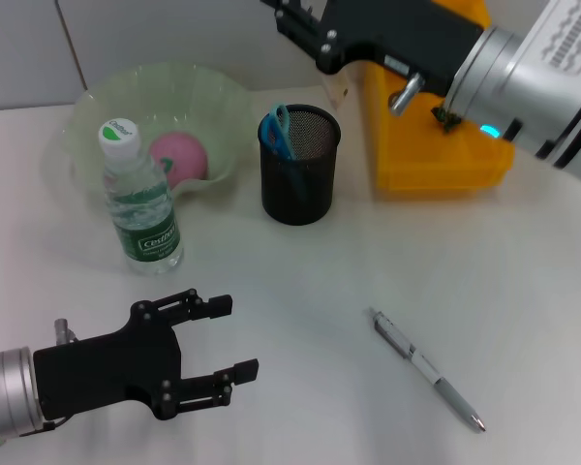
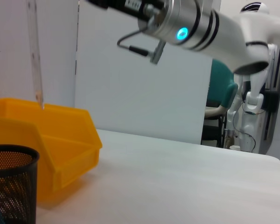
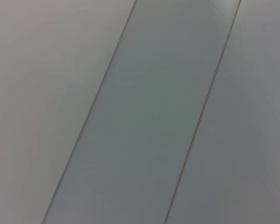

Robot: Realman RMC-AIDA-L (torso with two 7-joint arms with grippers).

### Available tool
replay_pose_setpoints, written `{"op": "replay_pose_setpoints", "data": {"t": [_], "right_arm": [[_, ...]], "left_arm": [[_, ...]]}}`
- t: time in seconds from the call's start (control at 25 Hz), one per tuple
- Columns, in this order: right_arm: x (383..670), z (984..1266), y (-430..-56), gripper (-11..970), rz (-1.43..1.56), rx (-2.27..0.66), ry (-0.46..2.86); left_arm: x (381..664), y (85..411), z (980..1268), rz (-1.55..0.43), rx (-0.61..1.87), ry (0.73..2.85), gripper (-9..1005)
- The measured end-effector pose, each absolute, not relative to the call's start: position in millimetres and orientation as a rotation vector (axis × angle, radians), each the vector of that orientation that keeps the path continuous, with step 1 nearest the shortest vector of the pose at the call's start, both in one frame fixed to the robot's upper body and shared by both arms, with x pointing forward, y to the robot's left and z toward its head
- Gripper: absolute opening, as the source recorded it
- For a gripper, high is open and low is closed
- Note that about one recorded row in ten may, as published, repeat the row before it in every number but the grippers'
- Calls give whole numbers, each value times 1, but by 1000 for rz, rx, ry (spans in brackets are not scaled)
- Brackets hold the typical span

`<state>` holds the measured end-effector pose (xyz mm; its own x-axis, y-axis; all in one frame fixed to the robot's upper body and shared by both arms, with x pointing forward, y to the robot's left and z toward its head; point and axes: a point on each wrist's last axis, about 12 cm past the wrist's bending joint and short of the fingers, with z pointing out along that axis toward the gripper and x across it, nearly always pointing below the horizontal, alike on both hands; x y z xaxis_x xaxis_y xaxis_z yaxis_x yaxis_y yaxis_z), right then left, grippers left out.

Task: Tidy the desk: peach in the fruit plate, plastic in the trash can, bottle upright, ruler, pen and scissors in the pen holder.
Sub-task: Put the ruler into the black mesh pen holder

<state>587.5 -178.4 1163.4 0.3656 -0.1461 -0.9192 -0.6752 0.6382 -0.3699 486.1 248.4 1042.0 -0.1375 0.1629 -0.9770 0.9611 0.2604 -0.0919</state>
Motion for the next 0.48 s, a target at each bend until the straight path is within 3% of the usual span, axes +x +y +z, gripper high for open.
{"op": "replay_pose_setpoints", "data": {"t": [0.48], "right_arm": [[589,1124,-185,424,476,-689,1125]], "left_arm": [[485,248,1042,-1020,1087,1543,781]]}}
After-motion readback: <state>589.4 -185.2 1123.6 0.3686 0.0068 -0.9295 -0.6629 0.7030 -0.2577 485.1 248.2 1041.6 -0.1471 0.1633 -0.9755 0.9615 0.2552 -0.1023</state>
